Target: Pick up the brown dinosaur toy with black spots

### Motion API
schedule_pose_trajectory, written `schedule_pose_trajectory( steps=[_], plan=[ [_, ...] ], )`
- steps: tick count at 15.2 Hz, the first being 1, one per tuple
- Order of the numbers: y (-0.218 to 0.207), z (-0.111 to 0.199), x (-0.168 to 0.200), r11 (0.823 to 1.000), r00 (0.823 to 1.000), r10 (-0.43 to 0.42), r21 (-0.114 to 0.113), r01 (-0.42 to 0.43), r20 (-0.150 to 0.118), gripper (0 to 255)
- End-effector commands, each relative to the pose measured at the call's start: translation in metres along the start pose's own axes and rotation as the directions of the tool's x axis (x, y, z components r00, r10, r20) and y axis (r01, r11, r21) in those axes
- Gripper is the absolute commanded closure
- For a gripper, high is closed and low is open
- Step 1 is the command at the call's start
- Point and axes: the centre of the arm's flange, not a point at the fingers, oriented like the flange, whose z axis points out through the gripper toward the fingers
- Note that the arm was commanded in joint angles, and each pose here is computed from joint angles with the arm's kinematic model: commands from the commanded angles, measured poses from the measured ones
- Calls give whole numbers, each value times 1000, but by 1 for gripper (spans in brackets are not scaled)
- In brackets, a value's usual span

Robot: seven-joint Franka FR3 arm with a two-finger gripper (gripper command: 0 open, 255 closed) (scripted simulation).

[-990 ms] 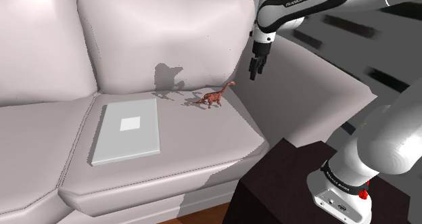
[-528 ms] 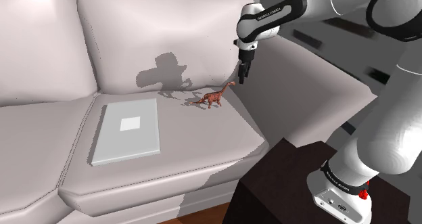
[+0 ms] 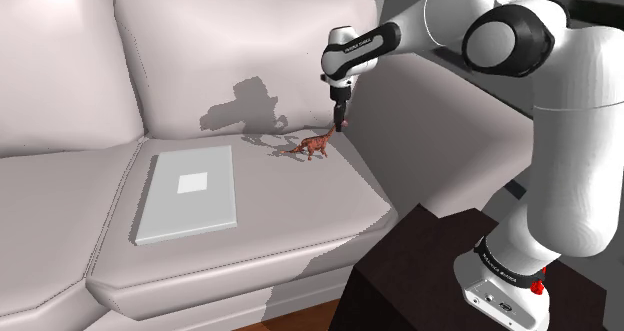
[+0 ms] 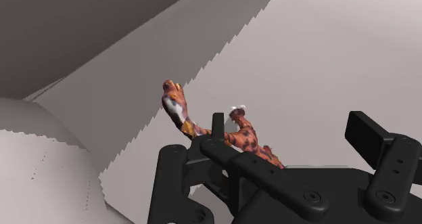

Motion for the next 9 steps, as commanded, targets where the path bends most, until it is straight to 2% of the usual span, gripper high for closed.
schedule_pose_trajectory(
  steps=[1,5,9],
  plan=[
    [10,15,25,999,999,-52,-3,52,10,0],
    [23,44,70,989,988,-150,-6,150,32,0],
    [25,60,73,988,988,-151,-6,152,32,0]
  ],
)
